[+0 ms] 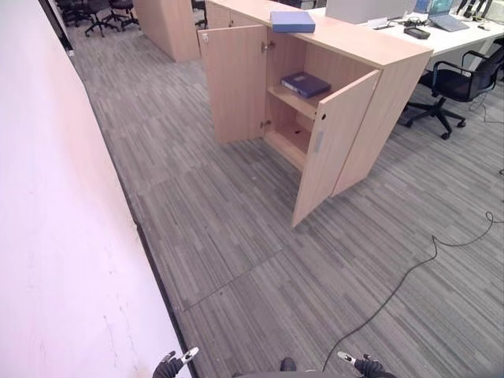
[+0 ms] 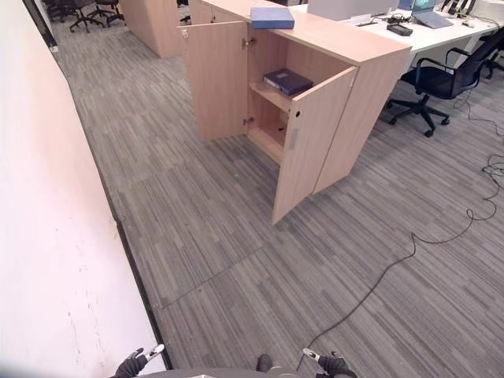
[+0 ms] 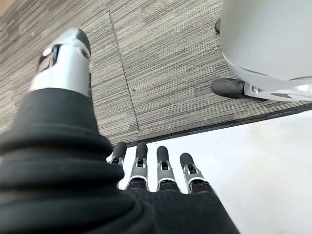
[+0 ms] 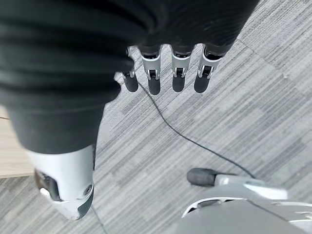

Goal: Put the empty folder in the office cabinet

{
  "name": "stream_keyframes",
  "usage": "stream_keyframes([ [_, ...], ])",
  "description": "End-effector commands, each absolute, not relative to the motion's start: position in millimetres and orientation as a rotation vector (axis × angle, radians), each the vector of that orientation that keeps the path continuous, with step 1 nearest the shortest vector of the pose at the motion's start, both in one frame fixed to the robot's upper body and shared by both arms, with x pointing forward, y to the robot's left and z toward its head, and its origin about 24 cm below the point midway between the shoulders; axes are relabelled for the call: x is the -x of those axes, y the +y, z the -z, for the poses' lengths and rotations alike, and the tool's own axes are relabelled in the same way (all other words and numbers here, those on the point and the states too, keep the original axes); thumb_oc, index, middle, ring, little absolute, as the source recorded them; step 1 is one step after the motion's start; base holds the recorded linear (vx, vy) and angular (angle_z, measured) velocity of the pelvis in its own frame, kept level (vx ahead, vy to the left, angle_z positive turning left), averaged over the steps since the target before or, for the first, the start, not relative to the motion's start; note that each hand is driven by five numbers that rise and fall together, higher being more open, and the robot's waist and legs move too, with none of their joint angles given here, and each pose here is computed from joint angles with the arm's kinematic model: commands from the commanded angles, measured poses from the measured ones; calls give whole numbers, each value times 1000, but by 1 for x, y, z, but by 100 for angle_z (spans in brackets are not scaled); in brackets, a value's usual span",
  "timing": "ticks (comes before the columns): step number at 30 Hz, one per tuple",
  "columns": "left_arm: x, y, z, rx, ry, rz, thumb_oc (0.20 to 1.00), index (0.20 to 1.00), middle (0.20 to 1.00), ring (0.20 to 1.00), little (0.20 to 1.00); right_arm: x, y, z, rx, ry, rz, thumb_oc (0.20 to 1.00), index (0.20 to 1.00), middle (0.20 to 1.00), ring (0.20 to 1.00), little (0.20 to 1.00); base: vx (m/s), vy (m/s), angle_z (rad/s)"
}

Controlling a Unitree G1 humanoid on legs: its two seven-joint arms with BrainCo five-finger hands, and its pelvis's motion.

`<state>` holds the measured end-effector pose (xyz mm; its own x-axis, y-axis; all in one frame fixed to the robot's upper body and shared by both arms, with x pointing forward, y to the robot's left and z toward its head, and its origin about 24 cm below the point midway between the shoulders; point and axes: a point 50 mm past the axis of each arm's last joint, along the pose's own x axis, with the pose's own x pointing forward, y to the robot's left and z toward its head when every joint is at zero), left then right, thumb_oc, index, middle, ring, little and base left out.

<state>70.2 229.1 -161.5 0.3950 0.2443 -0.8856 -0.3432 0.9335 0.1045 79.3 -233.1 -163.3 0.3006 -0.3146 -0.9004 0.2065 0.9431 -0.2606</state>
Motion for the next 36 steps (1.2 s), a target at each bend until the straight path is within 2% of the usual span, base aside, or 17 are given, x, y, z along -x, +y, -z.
stream_keyframes([
  [1, -76, 229, 163, 105, 1111, -377, 1000, 1000, 1000, 1000, 1000, -88, -236, 162, 149, 1222, 313, 1000, 1000, 1000, 1000, 1000, 0, 0, 0],
  [16, -75, 235, 162, 123, 1110, -421, 1000, 1000, 1000, 1000, 1000, -97, -238, 160, 165, 1208, 294, 1000, 1000, 1000, 1000, 1000, 14, -41, 5],
  [23, -87, 240, 158, 156, 1058, -459, 1000, 1000, 1000, 1000, 1000, -107, -243, 156, 155, 1178, 317, 1000, 1000, 1000, 1000, 1000, -17, -105, 29],
  [36, -59, 242, 164, 180, 1134, -528, 1000, 1000, 1000, 1000, 1000, -107, -253, 154, 215, 1187, 314, 1000, 1000, 1000, 1000, 1000, 186, 25, 7],
])
